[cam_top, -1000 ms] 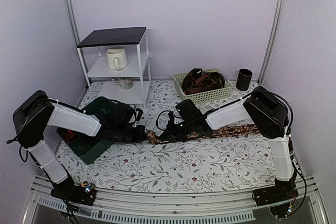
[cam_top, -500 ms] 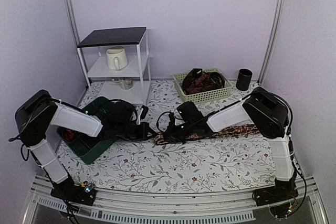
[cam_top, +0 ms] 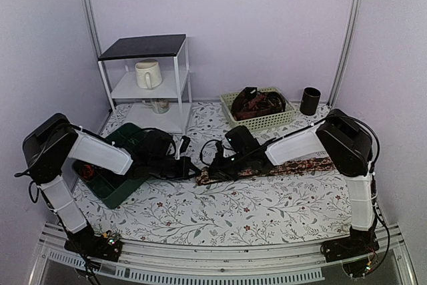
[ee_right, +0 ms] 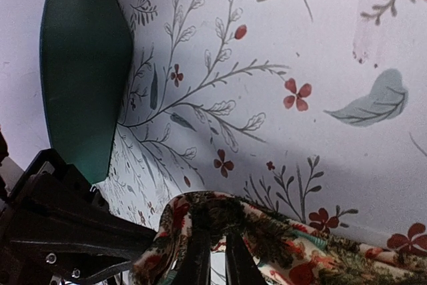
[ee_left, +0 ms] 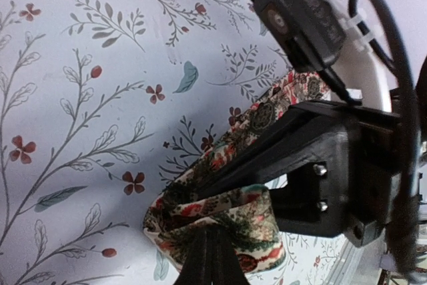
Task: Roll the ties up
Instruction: Roll the tie at the center of the board.
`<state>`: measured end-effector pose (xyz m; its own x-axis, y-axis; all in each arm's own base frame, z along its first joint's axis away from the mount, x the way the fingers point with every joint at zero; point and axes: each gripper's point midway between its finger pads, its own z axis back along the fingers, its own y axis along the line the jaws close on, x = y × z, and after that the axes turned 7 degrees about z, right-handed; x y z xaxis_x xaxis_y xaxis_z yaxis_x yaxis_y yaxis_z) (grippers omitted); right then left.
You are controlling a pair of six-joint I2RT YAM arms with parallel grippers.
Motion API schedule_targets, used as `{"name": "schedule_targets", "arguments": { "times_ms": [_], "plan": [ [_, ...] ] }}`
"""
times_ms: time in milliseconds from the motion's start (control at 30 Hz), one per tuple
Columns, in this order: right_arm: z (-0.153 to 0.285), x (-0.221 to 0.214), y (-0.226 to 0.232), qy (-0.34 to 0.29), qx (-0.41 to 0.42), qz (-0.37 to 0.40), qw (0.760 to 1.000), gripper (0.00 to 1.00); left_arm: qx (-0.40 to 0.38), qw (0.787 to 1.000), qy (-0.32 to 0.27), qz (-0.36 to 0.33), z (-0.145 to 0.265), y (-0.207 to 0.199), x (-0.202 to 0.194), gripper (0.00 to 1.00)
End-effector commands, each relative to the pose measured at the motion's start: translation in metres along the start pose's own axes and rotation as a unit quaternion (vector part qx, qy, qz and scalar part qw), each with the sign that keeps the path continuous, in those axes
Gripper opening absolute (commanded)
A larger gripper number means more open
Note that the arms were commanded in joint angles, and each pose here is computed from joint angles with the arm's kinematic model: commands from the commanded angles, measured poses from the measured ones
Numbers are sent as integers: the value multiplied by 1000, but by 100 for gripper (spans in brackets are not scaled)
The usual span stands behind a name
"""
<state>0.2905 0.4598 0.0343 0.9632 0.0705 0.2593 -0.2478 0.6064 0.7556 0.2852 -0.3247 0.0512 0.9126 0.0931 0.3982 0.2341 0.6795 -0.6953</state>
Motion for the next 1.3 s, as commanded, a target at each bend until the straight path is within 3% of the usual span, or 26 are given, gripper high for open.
{"name": "schedule_targets", "arguments": {
  "times_ms": [0,267,533,833,1267],
  "plan": [
    [29,13,22,-30,-14,24,999,13,-6,1000,4,-11,-4,-3,-3,0],
    [37,7,4,-28,-62,15,998,19,-3,1000,-1,-20,-4,-6,3,0],
    [21,4,19,-7,-3,39,999,9,7,1000,-6,-24,-4,-3,5,0],
    [4,6,-3,-5,-51,50,997,6,3,1000,-7,-28,-8,-3,6,0],
    [54,27,-15,-60,-102,41,992,20,-2,1000,-5,-27,-18,-5,11,0]
  ]
}}
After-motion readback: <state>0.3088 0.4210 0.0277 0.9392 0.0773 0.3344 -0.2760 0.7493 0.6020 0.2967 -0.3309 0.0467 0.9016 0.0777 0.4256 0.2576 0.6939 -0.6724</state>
